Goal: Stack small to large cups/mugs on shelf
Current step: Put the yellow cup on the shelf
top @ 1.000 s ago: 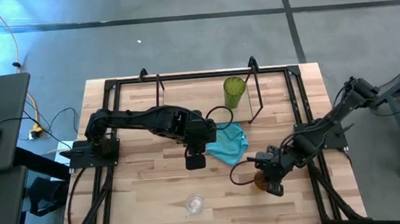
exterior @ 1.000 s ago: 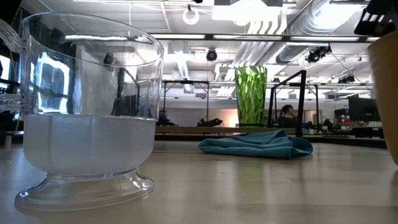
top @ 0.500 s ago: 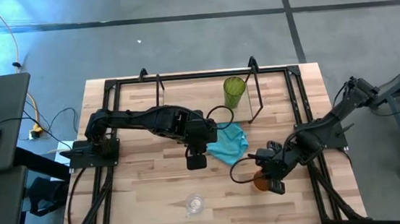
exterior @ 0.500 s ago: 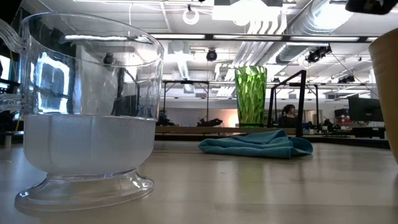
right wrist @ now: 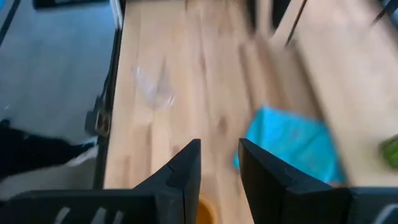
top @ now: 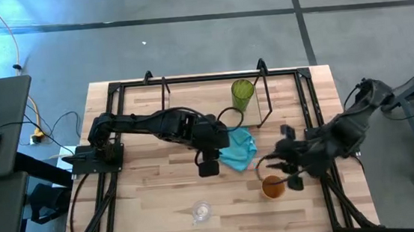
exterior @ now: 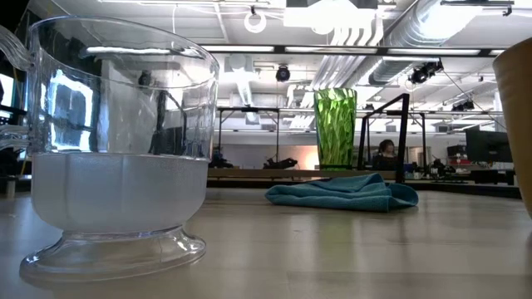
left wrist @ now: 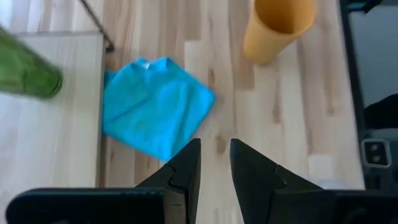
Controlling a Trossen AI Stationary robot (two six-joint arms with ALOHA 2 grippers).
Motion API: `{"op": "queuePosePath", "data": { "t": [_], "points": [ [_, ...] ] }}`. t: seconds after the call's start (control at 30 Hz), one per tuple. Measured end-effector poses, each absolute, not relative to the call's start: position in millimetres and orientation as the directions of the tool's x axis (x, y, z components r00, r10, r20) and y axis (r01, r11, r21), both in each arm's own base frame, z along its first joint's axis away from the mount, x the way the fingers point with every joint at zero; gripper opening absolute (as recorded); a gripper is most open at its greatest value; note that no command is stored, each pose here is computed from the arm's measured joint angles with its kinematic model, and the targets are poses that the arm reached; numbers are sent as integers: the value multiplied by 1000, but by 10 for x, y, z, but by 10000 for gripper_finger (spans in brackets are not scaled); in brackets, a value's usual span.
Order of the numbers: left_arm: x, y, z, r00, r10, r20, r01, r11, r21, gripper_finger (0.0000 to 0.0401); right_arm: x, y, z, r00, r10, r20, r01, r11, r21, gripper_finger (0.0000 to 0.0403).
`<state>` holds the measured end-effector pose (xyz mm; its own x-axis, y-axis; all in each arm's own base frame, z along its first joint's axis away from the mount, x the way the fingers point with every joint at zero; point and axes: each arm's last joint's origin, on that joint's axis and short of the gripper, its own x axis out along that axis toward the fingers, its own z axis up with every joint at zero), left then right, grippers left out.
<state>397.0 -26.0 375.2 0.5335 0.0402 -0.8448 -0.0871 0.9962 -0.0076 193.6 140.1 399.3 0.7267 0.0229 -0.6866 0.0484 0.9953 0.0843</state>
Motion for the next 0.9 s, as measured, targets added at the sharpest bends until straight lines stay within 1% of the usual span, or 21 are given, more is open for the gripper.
{"op": "queuePosePath", "data": {
  "t": [0.17,0.23,0.43,0.57,0.77,0.83,0.9],
  "points": [
    [4106,-291,3751,639,-38,-769,-39,996,-82,76,1682,1268,4243,810,-47,-585,81,996,33,99],
    [4157,-301,3693,654,-61,-754,-27,994,-104,76,1579,1201,4305,831,-66,-553,98,995,28,99],
    [4312,-313,3443,687,-68,-724,-66,986,-156,76,1310,996,4432,869,-122,-479,134,991,-10,99],
    [4442,-322,3359,784,-75,-616,-84,971,-225,76,1157,848,4511,892,-149,-426,146,988,-41,99],
    [4541,-329,3228,819,-77,-569,-126,943,-309,76,936,615,4611,918,-174,-355,162,985,-65,99],
    [4568,-332,3175,815,-82,-574,-138,934,-329,76,868,540,4637,924,-191,-330,174,981,-81,99],
    [4674,-349,3112,839,-113,-533,-113,921,-374,76,801,468,4660,929,-207,-307,187,978,-94,99]
  ]
}}
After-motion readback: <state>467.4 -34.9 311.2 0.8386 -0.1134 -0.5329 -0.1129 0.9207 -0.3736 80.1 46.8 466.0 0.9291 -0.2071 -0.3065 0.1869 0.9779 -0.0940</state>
